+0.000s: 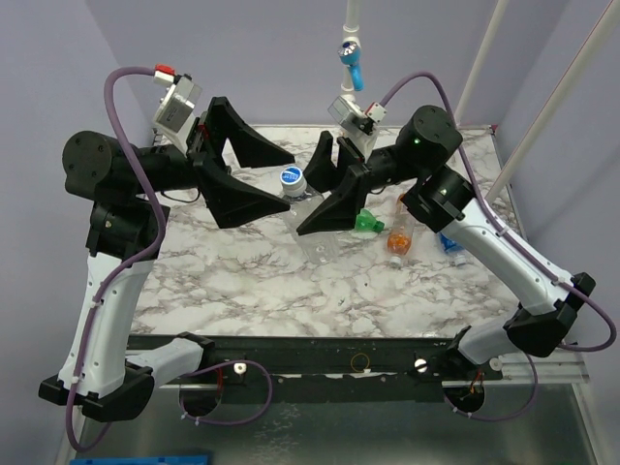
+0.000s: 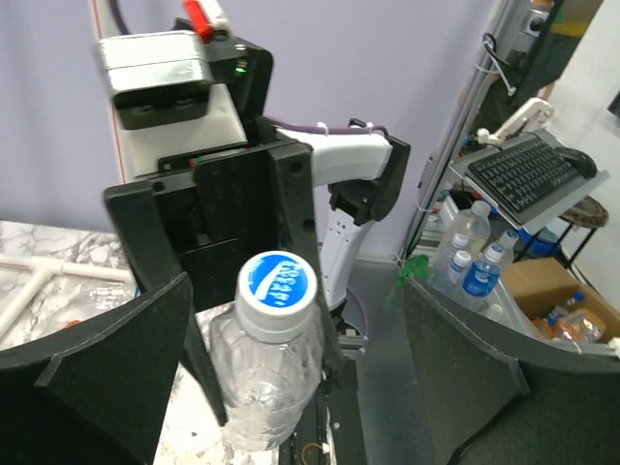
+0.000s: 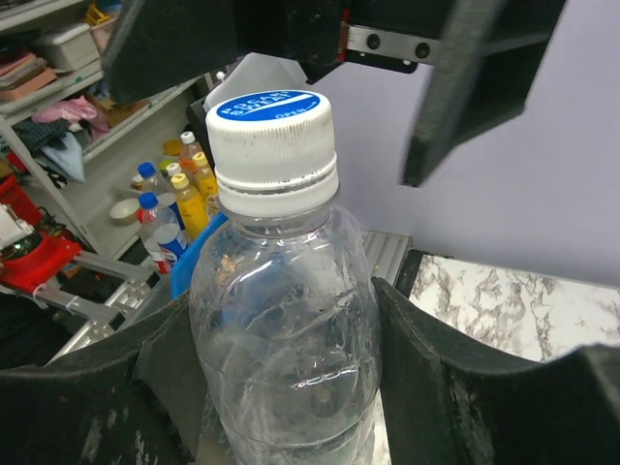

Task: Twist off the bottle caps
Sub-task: Unscrew the bottle cap from the plastic bottle.

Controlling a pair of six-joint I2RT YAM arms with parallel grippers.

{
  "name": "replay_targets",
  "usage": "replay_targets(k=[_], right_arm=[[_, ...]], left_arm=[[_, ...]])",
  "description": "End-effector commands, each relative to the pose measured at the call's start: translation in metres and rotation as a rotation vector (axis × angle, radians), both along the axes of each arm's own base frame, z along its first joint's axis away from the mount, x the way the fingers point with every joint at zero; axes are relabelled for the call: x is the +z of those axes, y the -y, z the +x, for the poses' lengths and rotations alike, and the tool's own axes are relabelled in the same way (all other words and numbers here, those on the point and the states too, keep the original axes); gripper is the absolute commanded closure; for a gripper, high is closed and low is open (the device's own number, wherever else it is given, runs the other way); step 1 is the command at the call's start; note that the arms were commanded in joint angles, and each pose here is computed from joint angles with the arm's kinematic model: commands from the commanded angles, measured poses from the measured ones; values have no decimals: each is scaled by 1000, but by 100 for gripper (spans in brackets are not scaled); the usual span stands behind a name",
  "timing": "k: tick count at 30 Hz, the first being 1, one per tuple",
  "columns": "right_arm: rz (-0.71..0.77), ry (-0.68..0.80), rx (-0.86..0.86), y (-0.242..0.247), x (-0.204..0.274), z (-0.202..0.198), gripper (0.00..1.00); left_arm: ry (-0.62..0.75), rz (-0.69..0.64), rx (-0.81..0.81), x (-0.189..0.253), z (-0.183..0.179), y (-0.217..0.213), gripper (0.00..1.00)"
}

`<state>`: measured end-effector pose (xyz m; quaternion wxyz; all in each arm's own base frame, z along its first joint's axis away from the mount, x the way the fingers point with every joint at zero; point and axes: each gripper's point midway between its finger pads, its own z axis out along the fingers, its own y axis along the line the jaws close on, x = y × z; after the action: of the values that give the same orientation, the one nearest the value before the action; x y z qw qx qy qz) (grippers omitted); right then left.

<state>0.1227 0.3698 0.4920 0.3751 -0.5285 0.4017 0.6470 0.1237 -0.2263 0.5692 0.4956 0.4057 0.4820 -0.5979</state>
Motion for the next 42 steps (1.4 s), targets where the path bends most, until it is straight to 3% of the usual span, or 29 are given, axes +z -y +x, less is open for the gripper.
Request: replay_targets(k=[1, 6, 17, 23, 30, 31, 32, 42], right_arm=[[14, -27, -13, -7, 2, 10, 99], [4, -59, -29, -16, 0, 20, 99], [25, -73, -56, -21, 2, 28, 99], [37, -88, -62, -20, 2, 32, 99], [61, -94, -44, -21, 6, 33, 100], [58, -109, -54, -24, 5, 37, 100], [56, -111, -64, -24, 4, 39, 100], [32, -104, -195, -29, 3, 60, 99]], left_arm=[[55, 34, -93, -1, -21, -3, 12], [78, 37, -111, -2, -24, -2, 13], [135, 49, -138, -8, -29, -2, 30], [158, 34, -117, -5, -25, 0, 60], [152, 29, -109, -7, -23, 1, 72], [152, 16, -83, -5, -17, 2, 93], [151, 11, -71, -5, -14, 2, 100], [118, -21, 74, -4, 11, 3, 100]])
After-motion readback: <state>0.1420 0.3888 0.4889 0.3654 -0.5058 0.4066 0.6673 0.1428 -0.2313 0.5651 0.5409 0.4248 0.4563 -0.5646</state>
